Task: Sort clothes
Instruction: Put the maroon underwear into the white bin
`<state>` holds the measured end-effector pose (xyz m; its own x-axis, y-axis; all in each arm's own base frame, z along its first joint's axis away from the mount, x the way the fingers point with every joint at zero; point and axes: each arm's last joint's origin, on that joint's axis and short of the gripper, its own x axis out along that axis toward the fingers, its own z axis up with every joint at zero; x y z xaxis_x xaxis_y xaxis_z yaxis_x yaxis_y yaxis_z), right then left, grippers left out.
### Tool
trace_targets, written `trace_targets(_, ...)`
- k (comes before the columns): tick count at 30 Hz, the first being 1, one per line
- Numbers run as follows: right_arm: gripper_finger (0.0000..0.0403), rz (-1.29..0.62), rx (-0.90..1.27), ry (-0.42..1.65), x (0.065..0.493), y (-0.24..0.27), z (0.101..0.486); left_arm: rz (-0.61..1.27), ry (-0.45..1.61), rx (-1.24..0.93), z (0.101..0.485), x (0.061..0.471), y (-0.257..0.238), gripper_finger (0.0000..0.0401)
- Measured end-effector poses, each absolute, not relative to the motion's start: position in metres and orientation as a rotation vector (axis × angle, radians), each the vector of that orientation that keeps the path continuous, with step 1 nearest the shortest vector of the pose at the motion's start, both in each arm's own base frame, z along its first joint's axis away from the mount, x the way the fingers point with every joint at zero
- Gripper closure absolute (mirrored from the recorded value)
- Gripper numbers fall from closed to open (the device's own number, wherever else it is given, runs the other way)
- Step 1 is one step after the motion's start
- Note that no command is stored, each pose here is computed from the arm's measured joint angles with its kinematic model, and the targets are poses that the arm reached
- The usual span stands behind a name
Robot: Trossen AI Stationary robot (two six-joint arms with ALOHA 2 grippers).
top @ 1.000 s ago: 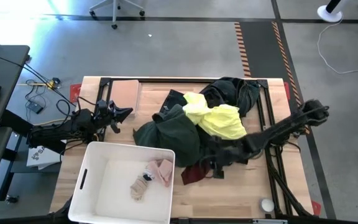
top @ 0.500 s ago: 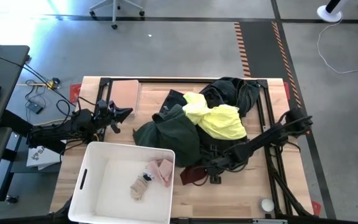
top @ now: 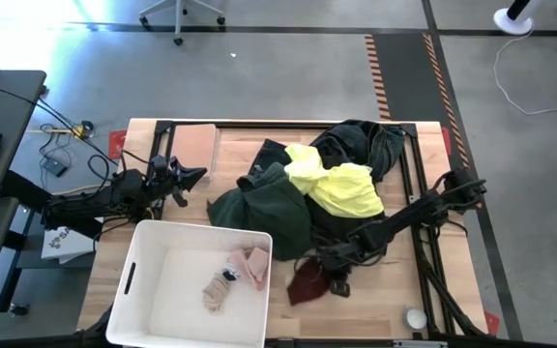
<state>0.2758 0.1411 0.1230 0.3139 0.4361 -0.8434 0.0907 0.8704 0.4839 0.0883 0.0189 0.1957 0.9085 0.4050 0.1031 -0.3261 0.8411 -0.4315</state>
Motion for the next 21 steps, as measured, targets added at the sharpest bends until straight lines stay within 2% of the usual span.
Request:
trace_targets(2, 0.0383, 0.269, 0.592, 1.236, 0.274, 0.143, 0.136, 0.389, -0.194, -0.420, 0.196, 0.088, 0.019, 0.0396)
trace_targets(4, 0.0393, 0.333, 0.628, 1.143, 0.280, 0.150, 0.166, 0.389, -0.195, -0.420, 0.196, 0.088, 0.019, 0.0396)
trace_targets(8, 0.0393, 0.425, 0.558, 0.903, 0.291, 0.156, 0.232, 0.389, -0.195, -0.420, 0.196, 0.088, 0.019, 0.0396)
trace_targets(14, 0.0396, 0.497, 0.119, 0.403, 0.301, 0.157, 0.347, 0.387, -0.198, -0.420, 0.196, 0.088, 0.019, 0.0396)
trace_targets(18, 0.0397, 0.425, -0.203, 0.212, 0.312, 0.149, 0.399, 0.387, -0.199, -0.420, 0.196, 0.088, 0.019, 0.0396)
trace_targets(21, 0.0398, 0.356, -0.367, 0.088, 0.330, 0.139, 0.426, 0.387, -0.199, -0.420, 0.196, 0.088, 0.019, 0.0396)
